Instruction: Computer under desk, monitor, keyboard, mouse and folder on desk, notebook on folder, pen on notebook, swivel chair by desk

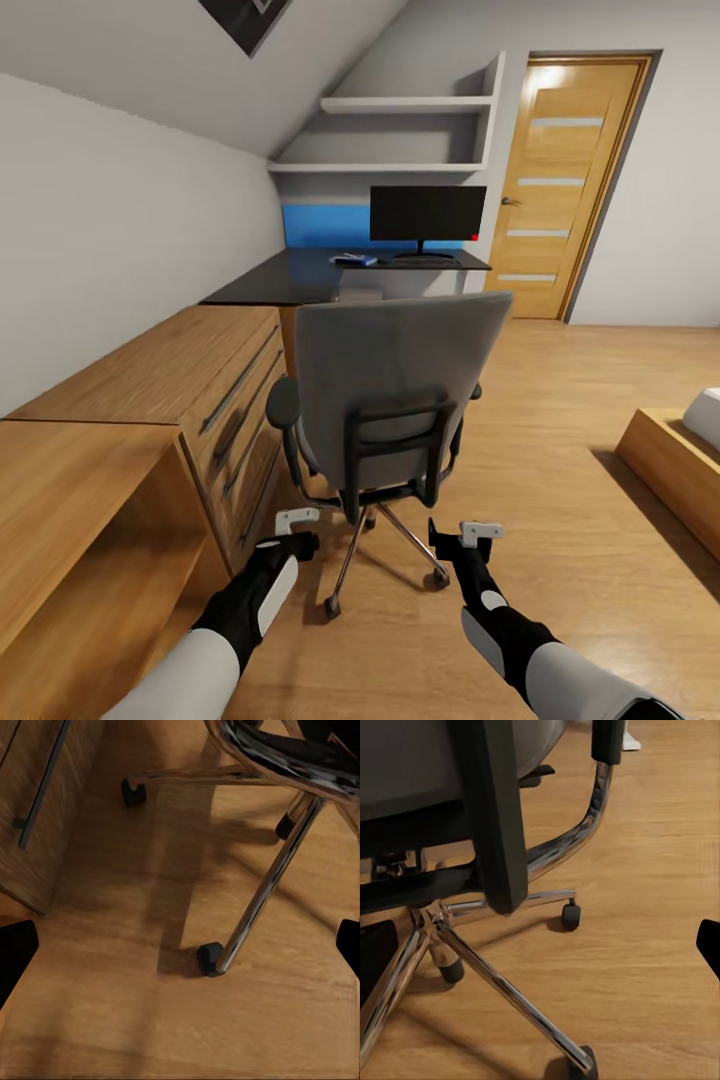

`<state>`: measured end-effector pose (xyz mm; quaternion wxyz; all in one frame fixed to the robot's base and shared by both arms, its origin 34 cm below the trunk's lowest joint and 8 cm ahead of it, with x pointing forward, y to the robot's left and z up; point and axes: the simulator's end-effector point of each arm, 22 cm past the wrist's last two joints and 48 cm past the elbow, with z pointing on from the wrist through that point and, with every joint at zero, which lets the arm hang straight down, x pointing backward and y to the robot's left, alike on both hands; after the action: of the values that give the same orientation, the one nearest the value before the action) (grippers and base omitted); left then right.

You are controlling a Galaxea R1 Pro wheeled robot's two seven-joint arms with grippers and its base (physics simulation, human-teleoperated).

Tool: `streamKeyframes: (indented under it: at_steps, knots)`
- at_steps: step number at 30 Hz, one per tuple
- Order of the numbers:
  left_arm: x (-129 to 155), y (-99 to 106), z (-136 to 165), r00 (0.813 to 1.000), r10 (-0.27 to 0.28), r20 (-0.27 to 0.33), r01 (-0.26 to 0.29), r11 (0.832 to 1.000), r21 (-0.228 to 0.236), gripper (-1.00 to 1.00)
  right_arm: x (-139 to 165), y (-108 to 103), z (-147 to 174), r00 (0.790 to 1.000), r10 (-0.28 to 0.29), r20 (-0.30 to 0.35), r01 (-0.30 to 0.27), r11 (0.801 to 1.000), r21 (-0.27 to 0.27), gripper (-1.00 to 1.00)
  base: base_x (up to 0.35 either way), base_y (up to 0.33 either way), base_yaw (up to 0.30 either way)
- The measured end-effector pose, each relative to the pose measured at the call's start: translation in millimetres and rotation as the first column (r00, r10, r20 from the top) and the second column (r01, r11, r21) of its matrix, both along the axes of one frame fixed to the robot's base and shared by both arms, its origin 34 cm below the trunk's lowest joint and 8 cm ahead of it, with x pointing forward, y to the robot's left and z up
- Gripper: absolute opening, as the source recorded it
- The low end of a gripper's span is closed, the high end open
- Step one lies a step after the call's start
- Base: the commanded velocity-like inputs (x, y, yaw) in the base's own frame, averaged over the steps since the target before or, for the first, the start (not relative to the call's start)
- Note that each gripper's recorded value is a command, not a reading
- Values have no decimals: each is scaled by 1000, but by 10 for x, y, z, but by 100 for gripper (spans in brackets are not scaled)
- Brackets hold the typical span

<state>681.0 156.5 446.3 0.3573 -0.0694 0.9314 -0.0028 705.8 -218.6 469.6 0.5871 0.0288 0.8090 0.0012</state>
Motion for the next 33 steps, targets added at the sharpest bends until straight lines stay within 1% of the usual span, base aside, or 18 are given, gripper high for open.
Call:
streamKeyframes:
  at_steps: [3,6,13,14,19,22,26,33]
  knots:
    - [-50,0,-106,1000,-2,-17,2,1000,1,100,-15,22,-62,1000,4,1,-4,1000,-3,100,0,0,0]
    - [-89,0,-200,1000,-4,-27,4,1000,2,100,-30,18,-130,1000,-4,-1,4,1000,0,100,0,0,0]
    - [-166,2,-302,999,-8,-51,8,1000,7,100,-31,23,-126,1000,-1,2,1,1000,-3,100,4,0,0]
    - [-204,5,-354,998,-8,-60,9,1000,10,100,-33,43,-129,1000,2,0,-2,1000,-2,100,34,0,0]
    - [-211,6,-363,998,-9,-61,9,1000,11,100,-51,151,-138,1000,10,-1,-10,1000,9,100,65,0,0]
    - [-208,7,-359,998,-8,-59,9,1000,11,100,-62,172,-150,1000,11,-4,-11,1000,10,100,200,0,0]
    - [-155,17,-316,1000,1,-25,-1,1000,10,100,-71,190,-157,1000,11,-5,-11,1000,12,100,289,0,0]
    - [-136,20,-300,1000,5,-13,-5,1000,9,100,-73,182,-158,1000,11,-5,-11,1000,11,100,313,-12,-71]
